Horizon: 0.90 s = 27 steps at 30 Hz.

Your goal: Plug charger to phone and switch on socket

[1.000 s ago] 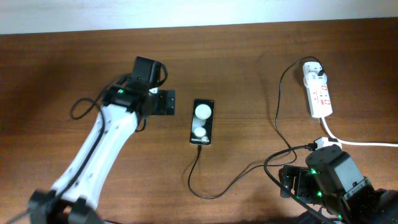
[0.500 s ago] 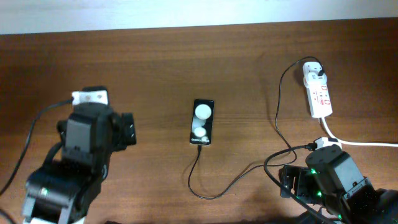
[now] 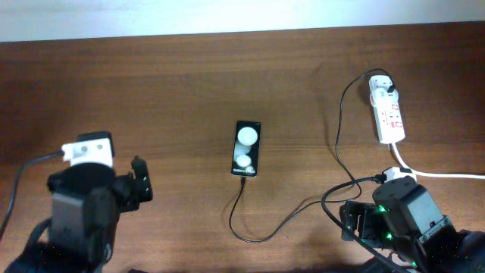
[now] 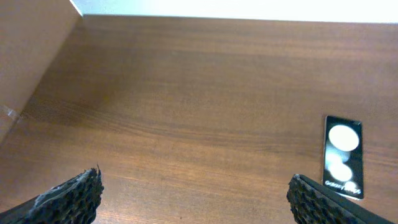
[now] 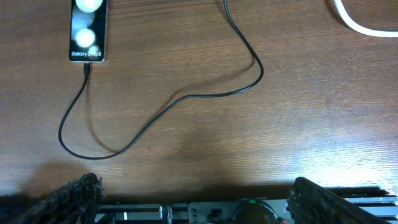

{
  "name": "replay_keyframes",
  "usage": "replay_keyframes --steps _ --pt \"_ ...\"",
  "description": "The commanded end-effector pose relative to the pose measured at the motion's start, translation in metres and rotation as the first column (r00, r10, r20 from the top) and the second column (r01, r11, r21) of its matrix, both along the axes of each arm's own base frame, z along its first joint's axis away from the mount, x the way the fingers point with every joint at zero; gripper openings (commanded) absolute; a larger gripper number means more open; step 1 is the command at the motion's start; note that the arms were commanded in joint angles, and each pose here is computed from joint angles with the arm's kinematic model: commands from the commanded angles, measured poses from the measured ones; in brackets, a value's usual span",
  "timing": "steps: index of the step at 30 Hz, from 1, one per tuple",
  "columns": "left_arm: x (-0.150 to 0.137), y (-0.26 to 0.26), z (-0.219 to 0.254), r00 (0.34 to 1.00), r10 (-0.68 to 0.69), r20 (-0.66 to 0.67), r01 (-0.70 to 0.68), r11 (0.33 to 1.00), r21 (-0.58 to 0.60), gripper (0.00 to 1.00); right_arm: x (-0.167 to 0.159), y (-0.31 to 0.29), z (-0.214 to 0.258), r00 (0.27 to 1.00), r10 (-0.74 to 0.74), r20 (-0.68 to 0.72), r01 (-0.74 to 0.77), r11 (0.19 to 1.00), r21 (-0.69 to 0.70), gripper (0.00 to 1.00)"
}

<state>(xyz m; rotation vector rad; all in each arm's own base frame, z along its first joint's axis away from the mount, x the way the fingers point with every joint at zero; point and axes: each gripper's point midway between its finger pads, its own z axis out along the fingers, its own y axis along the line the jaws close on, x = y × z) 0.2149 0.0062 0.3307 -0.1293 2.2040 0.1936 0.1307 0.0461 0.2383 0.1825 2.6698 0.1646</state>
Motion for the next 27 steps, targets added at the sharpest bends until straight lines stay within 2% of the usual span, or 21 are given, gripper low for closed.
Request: replay_keyframes --steps 1,8,13,16,21,24,27 --pt "-0.017 0.009 0.014 0.997 0.022 0.078 -0.020 1.000 -0.018 0.99 0.000 -0.001 -0.001 1.000 -0.016 -0.003 0.016 1.000 0.002 0.99" --pt "-0.061 0.049 0.037 0.954 0.202 0.223 -0.191 0.979 -0.068 0.99 0.000 -0.001 -0.001 1.000 -0.016 -0.003 0.016 1.000 0.002 0.99" --pt "-0.095 0.060 0.040 0.923 0.261 0.283 -0.245 0.965 -0.089 0.99 0.000 -0.001 -0.001 1.000 -0.016 -0.003 0.016 1.000 0.002 0.99" --pt "-0.117 0.062 0.022 0.939 0.260 0.225 -0.251 0.966 -0.069 0.99 0.000 -0.001 -0.001 1.000 -0.016 -0.003 0.016 1.000 0.002 0.99" --pt "-0.155 0.065 -0.030 0.966 0.258 -0.025 -0.257 0.966 0.017 0.99 0.000 -0.001 -0.001 1.000 -0.016 -0.003 0.016 1.000 0.002 0.99" --pt "-0.158 0.065 -0.031 0.966 0.258 -0.020 -0.258 0.966 0.015 0.99 0.000 -0.001 -0.001 1.000 -0.016 -0.003 0.016 1.000 0.002 0.99" --pt "-0.168 0.065 -0.028 0.965 0.258 0.039 -0.258 0.966 -0.005 0.99 0.000 -0.001 -0.001 1.000 -0.016 -0.003 0.016 1.000 0.002 0.99"
